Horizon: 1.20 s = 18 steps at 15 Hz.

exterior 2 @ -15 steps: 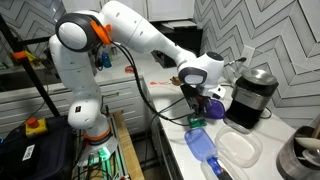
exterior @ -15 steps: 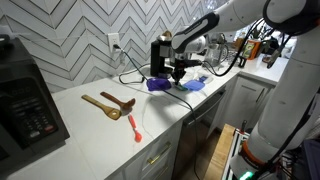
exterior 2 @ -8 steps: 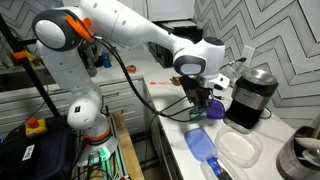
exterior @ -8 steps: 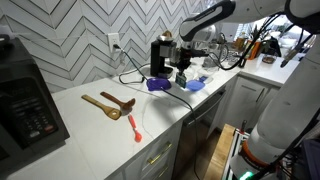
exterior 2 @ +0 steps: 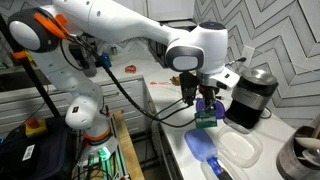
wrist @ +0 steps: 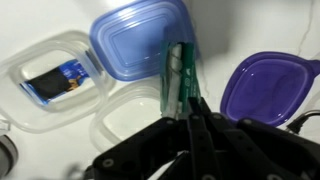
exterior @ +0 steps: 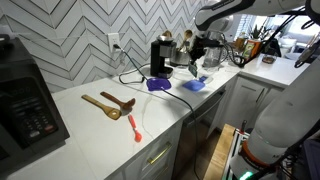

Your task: Remove the small lunch box from the bigger lunch box, then open the small lunch box and add green object, then close it

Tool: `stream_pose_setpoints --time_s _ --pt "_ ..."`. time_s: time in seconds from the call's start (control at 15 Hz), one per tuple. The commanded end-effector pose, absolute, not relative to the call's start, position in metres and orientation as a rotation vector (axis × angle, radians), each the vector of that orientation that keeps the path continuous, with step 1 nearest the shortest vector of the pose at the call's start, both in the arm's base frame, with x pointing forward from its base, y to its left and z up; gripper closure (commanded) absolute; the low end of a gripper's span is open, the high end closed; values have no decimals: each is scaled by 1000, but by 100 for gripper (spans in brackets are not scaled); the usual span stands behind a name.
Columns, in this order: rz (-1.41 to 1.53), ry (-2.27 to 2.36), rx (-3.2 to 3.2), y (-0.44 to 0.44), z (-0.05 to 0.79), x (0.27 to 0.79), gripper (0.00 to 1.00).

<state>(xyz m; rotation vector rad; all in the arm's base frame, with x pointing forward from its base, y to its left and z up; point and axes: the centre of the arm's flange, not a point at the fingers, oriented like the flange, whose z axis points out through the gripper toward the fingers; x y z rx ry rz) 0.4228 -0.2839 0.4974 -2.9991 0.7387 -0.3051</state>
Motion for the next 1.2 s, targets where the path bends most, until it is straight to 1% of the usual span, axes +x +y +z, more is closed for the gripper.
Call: stream_pose_setpoints --time_s 0.0,0.33,0.6,0.93,1.13 --pt "-334 1020 -2935 -331 494 404 100" --pt "-423 1341 -2771 -381 491 387 100" --pt "-427 1594 -2649 -413 483 380 100" --pt "-356 1827 -2539 -439 463 377 100" --pt "-292 1875 -2501 -446 447 384 100"
